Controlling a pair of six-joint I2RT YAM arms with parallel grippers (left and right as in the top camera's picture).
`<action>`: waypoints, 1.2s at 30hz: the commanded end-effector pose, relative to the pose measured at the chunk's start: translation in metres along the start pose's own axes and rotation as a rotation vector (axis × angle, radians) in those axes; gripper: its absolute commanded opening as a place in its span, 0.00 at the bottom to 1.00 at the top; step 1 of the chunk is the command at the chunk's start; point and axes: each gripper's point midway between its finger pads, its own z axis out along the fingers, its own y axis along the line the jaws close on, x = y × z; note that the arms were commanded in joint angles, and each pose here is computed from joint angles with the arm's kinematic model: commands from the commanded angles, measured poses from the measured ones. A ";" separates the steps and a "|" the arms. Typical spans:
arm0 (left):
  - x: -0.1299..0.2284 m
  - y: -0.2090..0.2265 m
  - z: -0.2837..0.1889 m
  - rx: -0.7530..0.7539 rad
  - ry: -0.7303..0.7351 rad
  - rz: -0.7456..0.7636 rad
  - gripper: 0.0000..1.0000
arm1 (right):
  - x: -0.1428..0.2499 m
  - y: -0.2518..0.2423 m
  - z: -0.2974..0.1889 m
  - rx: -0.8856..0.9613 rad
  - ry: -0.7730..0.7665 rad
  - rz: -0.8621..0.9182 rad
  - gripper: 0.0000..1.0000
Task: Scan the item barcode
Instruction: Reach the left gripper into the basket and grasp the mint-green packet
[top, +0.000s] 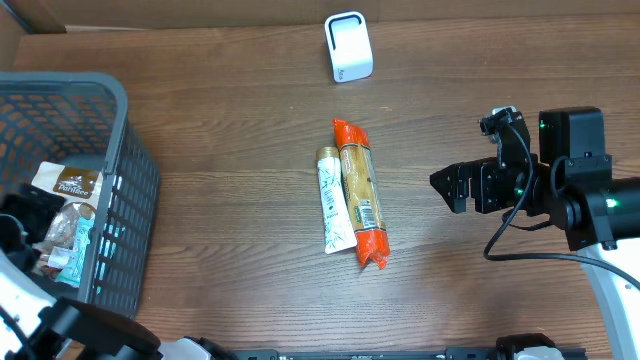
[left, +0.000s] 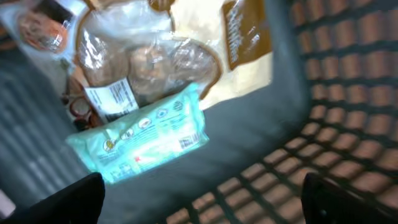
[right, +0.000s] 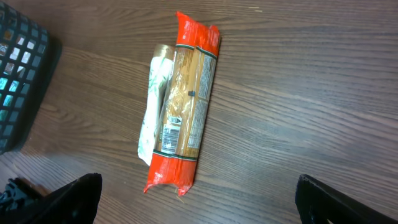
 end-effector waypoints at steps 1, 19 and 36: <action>0.010 0.019 0.025 -0.066 0.019 0.073 0.92 | -0.008 0.003 -0.006 0.000 -0.026 -0.012 1.00; 0.024 0.025 0.088 0.000 0.122 0.402 0.93 | -0.008 0.002 -0.006 0.000 -0.027 -0.013 1.00; 0.064 0.045 0.133 -0.025 0.311 0.413 0.82 | -0.009 -0.001 -0.006 0.019 -0.028 -0.014 1.00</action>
